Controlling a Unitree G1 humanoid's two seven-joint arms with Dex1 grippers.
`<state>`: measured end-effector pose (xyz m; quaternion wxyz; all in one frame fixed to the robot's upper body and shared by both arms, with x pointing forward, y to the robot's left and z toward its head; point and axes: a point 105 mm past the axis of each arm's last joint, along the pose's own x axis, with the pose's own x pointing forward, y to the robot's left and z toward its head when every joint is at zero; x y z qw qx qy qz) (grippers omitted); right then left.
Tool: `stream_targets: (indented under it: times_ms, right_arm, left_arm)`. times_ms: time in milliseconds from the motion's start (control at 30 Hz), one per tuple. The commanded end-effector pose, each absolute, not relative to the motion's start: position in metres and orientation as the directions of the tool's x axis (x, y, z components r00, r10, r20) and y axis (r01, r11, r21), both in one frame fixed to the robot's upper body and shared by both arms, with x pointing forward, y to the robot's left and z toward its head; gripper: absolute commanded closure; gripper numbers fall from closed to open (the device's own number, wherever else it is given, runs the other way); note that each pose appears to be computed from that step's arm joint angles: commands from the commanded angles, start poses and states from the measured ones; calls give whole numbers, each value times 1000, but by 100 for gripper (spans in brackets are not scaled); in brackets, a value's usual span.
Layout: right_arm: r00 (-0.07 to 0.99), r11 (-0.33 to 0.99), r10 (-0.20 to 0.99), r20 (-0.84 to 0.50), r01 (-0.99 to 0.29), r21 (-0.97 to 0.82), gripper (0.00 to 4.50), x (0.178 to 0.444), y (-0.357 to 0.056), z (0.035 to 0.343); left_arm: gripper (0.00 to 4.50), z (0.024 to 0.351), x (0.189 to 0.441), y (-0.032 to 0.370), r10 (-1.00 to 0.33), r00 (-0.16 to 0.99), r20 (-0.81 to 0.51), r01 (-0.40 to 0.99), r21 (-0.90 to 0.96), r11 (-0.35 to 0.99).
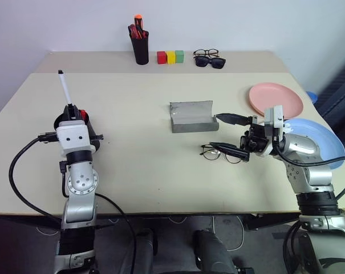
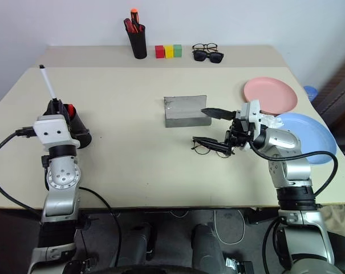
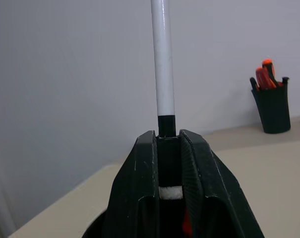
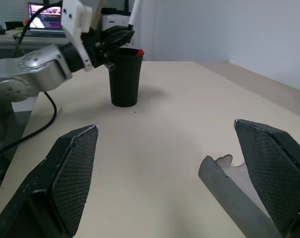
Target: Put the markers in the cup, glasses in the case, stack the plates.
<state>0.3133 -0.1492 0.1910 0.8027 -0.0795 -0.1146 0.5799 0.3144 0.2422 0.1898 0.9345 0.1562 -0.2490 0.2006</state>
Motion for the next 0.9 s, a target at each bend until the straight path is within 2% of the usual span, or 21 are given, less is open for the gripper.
stream_targets:
  times_ms: [33,300,400,567,600,667,767,833,867,900]
  right_arm:
    - [308,327,945,112,-894,-307,0,313,-153,200]
    - [312,332,943,115,-891,-310,0,316,-153,200]
    - [318,337,941,114,-888,-313,0,316,-155,200]
    - [333,351,936,112,-882,-315,0,317,-159,200]
    - [336,354,935,111,-880,-316,0,317,-159,199]
    - [346,364,931,112,-876,-316,0,318,-160,199]
    - [367,382,924,107,-870,-311,0,317,-165,198]
    - [385,397,917,101,-865,-308,0,315,-169,197]
    - [403,411,911,91,-858,-308,0,314,-172,195]
    - [427,428,901,75,-850,-308,0,313,-176,193]
  left_arm:
    - [403,208,302,245,286,754,592,-473,185,861]
    - [403,199,298,246,320,753,575,-505,191,842]
    - [296,195,297,246,336,753,566,-514,186,838]
    - [42,191,300,238,310,763,567,-474,165,865]
    - [6,192,300,236,300,765,570,-460,158,874]
    - [6,195,302,229,267,778,569,-416,148,897]
    - [6,208,309,198,94,839,535,-247,223,943]
    - [6,211,316,170,-75,888,453,-87,327,941]
    - [6,210,321,147,-246,898,365,76,422,903]
    - [6,205,325,123,-413,876,249,280,435,856]
